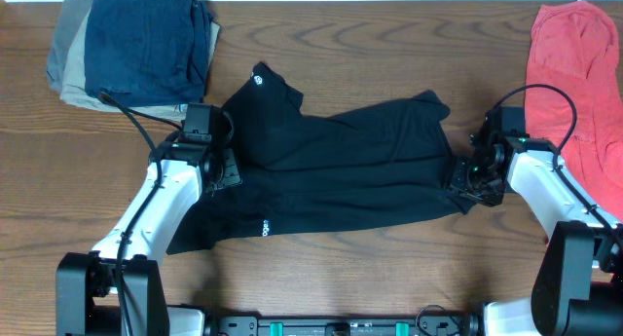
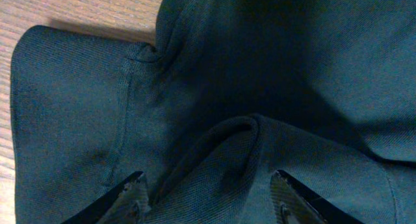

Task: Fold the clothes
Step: 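Move the right gripper to the shirt's right edge and grasp it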

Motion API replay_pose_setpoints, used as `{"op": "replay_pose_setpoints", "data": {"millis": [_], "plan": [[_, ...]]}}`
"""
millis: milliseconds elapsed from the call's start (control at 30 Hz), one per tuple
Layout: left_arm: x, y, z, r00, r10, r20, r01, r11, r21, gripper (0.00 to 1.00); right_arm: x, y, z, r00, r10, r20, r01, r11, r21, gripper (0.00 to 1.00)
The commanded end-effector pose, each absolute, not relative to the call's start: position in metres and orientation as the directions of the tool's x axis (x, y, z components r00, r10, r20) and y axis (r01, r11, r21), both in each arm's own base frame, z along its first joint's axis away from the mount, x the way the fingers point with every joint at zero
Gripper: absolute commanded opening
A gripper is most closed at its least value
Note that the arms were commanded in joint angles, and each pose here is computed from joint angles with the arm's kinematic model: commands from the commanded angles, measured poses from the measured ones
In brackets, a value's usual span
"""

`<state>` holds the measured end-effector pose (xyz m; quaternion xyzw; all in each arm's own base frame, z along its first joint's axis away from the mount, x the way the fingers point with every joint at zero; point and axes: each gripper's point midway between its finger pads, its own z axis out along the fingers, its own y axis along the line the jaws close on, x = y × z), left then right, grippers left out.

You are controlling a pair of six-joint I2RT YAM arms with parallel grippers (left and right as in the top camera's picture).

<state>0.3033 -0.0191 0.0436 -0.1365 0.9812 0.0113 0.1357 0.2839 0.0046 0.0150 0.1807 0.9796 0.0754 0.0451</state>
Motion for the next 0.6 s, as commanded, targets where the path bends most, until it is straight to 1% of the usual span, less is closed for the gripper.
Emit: {"op": "replay_pose_setpoints", "data": {"millis": [0,133,200,267,367,500,567], "plan": [[0.301,-0.015,0.039,-0.926,-0.269,-0.264,-0.281,0.960,0.007,0.62,0.278,0.000,0.008,-0.937,0.346,-0.054,0.338,0.933,0.125,0.51],[0.301,-0.015,0.039,-0.926,-0.269,-0.263,-0.281,0.960,0.007,0.62,0.277,0.000,0.006,-0.937,0.347,-0.052,0.338,0.933,0.125,0.42],[0.301,-0.015,0.039,-0.926,-0.269,-0.264,-0.281,0.960,0.007,0.62,0.278,0.000,0.006,-0.936,0.347,-0.056,0.338,0.933,0.126,0.43],[0.301,-0.015,0.039,-0.926,-0.269,-0.264,-0.281,0.960,0.007,0.62,0.276,0.000,0.006,-0.937,0.346,-0.052,0.337,0.933,0.125,0.48],[0.301,-0.015,0.039,-0.926,-0.269,-0.264,-0.281,0.960,0.007,0.62,0.270,0.001,0.001,-0.937,0.346,-0.037,0.340,0.933,0.120,0.51],[0.301,-0.015,0.039,-0.926,-0.269,-0.264,-0.281,0.960,0.007,0.62,0.267,0.003,-0.008,-0.932,0.360,-0.043,0.351,0.926,0.136,0.51],[0.301,-0.015,0.039,-0.926,-0.269,-0.263,-0.281,0.960,0.007,0.62,0.266,0.004,-0.010,-0.931,0.363,-0.044,0.353,0.925,0.143,0.46]]}}
